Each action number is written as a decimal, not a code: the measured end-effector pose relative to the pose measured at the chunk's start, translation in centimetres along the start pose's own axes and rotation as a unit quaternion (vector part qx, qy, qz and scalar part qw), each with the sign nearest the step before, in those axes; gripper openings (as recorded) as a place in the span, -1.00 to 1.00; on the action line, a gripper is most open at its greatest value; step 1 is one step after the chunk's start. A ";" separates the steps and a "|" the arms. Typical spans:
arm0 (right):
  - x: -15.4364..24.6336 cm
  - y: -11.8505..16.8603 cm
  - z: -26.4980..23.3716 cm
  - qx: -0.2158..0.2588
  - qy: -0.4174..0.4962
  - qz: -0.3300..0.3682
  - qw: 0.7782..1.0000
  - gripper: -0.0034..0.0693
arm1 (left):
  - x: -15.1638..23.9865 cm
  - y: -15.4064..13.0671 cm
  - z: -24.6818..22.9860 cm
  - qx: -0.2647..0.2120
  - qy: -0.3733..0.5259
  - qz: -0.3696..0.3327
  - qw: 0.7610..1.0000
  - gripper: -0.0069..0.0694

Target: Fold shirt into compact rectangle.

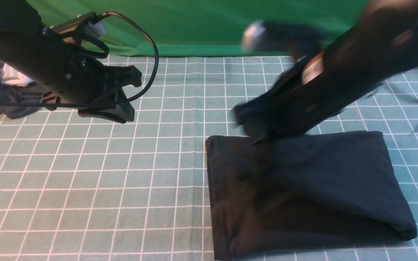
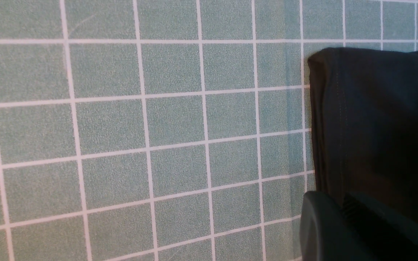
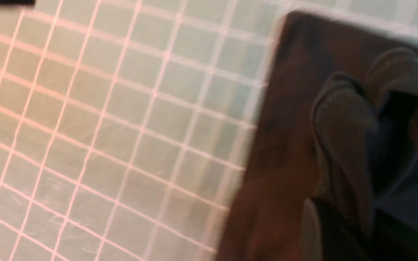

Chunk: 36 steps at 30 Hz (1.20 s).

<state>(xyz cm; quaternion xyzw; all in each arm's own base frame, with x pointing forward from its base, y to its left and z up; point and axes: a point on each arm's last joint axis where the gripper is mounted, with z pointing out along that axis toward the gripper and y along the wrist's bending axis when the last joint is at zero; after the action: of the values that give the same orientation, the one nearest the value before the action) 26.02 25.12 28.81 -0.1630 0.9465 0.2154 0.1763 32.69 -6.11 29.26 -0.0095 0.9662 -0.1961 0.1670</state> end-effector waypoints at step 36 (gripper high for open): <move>15.5 -5.2 -30.9 0.137 -0.332 -0.180 0.916 -0.85 | 0.0 0.0 0.0 0.001 -0.002 -0.001 1.000 -0.59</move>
<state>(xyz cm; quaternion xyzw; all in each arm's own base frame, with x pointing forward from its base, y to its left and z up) 6.18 2.66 46.85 -0.2236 0.8084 0.0905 0.5370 32.73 -6.12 29.28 -0.0104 0.9657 -0.1971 0.1688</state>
